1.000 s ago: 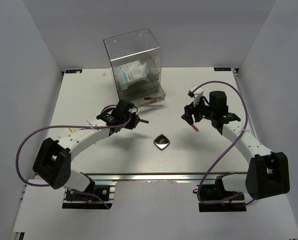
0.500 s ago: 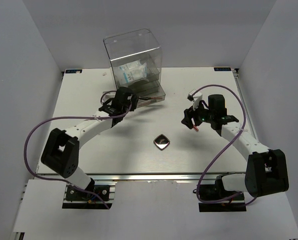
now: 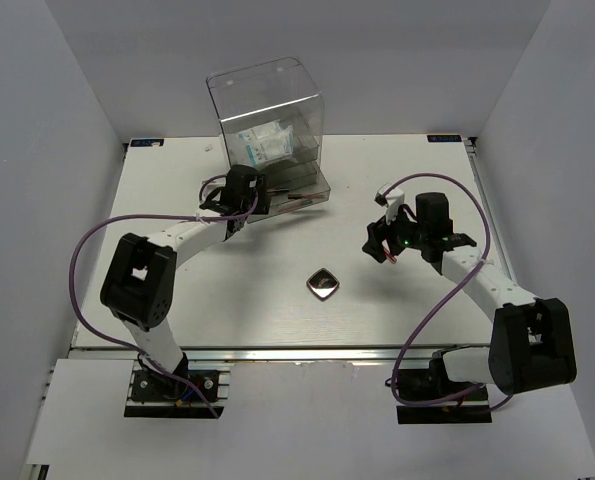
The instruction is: Organize the makeup
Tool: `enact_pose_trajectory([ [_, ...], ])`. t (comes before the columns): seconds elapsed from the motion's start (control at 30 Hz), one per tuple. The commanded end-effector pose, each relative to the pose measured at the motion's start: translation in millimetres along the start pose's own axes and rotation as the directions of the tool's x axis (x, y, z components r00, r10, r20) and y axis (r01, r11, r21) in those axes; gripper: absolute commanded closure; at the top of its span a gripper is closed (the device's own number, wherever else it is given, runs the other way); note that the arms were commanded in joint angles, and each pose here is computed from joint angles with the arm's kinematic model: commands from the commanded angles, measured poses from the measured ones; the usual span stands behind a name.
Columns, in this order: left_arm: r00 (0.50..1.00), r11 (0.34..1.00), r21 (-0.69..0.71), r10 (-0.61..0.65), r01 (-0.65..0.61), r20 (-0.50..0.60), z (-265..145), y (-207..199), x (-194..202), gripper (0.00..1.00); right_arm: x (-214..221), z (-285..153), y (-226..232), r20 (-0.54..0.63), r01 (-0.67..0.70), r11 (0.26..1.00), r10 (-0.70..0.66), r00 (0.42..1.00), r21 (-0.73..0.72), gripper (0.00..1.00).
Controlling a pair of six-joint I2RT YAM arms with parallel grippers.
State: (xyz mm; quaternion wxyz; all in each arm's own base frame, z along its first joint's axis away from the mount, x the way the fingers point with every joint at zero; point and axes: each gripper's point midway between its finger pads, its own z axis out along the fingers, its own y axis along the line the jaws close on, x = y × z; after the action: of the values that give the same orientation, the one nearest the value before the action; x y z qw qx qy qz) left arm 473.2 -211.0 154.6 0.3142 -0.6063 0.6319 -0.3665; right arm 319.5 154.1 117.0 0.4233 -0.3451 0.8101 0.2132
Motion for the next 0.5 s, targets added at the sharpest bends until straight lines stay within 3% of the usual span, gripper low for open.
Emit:
enact_pose_trajectory([
  [0.0, 0.998, 0.998, 0.053, -0.037, 0.04, -0.052, -8, -25, 9, 0.31, -11, -2, -3, 0.043, 0.024, 1.0, -0.024, 0.999, 0.008, 0.24],
  [0.1, 0.997, 0.998, 0.055, -0.034, 0.038, -0.066, -9, -24, 11, 0.26, -12, -2, -4, 0.043, 0.023, 1.0, -0.024, 0.999, 0.01, 0.23],
  [0.27, 0.992, 0.991, 0.133, 0.005, 0.012, -0.123, -29, -46, 19, 0.3, -6, 3, -16, 0.007, -0.019, 0.998, 0.018, 1.0, 0.065, 0.22],
  [0.37, 0.983, 0.973, 0.229, 0.082, -0.043, -0.163, -56, -64, 23, 0.48, 4, 10, -27, -0.049, -0.075, 0.991, 0.081, 0.995, 0.109, 0.23],
  [0.4, 0.976, 0.971, 0.229, 0.117, -0.073, -0.182, -62, -53, 25, 0.56, 10, 11, -32, -0.082, -0.089, 0.987, 0.101, 0.992, 0.136, 0.24],
  [0.47, 0.961, 0.932, 0.334, 0.21, -0.142, -0.178, -89, -68, 24, 0.59, 16, 15, -39, -0.117, -0.101, 0.981, 0.121, 0.986, 0.164, 0.24],
])
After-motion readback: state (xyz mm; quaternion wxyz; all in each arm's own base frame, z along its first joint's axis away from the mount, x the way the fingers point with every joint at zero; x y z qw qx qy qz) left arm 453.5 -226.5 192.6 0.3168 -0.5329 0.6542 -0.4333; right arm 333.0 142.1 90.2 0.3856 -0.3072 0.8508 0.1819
